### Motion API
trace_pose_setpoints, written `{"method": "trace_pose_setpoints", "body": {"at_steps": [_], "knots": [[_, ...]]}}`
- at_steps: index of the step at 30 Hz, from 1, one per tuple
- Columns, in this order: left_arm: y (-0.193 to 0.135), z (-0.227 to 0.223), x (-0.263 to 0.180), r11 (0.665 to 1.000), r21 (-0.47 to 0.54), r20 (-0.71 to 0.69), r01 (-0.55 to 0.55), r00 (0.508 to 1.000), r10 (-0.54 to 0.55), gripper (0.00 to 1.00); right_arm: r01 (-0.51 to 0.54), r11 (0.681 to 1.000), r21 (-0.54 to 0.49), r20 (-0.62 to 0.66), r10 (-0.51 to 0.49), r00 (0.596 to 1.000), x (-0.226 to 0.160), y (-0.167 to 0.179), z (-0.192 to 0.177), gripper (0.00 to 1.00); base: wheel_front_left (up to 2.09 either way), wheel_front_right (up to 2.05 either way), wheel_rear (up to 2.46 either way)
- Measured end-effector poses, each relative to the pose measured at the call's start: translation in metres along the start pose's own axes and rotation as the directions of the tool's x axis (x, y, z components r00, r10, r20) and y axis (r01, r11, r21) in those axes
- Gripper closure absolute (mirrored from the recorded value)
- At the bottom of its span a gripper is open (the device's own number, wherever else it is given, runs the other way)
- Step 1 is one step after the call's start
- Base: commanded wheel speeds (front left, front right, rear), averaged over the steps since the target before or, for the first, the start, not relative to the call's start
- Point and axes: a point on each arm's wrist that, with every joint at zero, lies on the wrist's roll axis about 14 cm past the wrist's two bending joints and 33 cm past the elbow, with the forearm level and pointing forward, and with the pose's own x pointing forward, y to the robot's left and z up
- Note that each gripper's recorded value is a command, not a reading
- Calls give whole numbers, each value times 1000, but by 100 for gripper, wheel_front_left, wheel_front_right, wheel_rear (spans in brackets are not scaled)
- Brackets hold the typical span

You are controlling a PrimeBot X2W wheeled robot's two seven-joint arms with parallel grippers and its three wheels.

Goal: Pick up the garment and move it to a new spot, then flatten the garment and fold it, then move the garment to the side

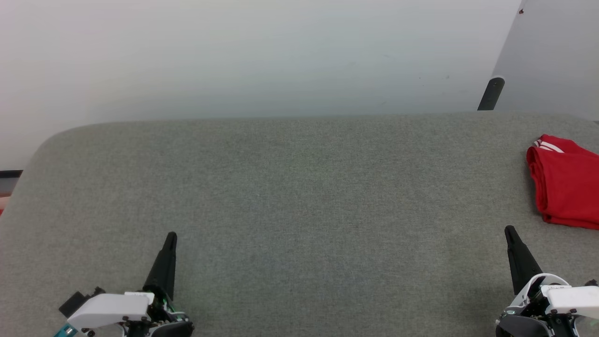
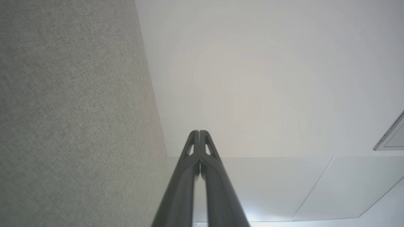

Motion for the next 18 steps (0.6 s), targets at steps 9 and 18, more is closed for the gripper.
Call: {"method": "trace_pose_setpoints", "body": {"at_steps": [9,18], "knots": [[0,0,0,1000,0,0,0,1000,0,100,0,1000,0,0,0,1000,0,0,0,100,0,0,0],[0,0,0,1000,0,0,0,1000,0,100,0,1000,0,0,0,1000,0,0,0,100,0,0,0]]}}
